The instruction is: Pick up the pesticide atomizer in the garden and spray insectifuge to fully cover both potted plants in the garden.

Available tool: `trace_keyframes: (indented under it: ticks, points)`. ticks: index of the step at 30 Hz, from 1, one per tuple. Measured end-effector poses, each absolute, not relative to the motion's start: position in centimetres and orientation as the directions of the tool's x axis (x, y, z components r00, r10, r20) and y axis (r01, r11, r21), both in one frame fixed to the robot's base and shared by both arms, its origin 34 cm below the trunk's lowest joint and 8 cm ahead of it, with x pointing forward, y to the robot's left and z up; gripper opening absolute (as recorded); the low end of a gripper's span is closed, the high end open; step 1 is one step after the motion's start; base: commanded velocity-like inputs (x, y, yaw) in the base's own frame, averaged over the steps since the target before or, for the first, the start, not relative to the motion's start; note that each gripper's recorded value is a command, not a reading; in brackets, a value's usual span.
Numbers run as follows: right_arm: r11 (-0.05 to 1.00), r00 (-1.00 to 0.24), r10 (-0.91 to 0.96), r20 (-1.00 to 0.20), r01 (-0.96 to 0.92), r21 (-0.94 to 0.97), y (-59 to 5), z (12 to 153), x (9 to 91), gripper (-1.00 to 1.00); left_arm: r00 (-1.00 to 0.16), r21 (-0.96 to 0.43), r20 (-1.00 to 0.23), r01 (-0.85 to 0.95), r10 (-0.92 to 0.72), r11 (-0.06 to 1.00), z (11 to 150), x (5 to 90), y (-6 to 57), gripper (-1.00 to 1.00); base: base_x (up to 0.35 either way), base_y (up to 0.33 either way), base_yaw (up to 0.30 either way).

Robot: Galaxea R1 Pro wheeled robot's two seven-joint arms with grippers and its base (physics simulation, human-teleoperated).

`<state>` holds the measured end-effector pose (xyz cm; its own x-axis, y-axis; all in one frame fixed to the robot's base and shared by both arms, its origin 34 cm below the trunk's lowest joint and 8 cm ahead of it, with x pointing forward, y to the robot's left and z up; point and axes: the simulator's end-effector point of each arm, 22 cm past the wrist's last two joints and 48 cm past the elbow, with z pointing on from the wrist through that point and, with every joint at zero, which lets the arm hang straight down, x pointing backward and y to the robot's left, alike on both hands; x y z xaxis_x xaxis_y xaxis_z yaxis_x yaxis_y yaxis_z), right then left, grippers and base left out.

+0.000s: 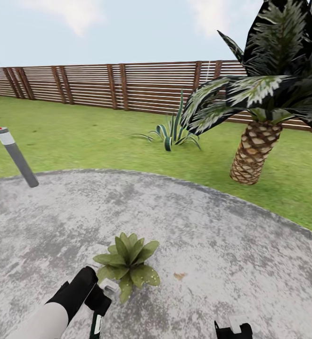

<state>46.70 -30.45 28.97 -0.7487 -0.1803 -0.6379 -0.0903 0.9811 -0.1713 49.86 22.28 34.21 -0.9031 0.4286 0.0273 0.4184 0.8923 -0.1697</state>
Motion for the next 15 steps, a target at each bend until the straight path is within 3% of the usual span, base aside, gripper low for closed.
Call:
trace_keyframes:
  ticks: [5,15]
  points:
    - [0.981,-0.749,-0.18,-0.638,-0.09,-0.171,-30.4,29.0,46.7,1.0,-0.895,-0.136,0.104,0.418,0.433,0.898,33.9,48.3,23.4,-1.0,0.002,0.003,-0.041]
    - [0.981,-0.749,-0.18,-0.638,-0.09,-0.171,-30.4,29.0,46.7,1.0,-0.902,-0.122,0.109,0.405,0.418,0.906,33.9,48.3,25.3,-1.0,0.0,0.0,-0.001]
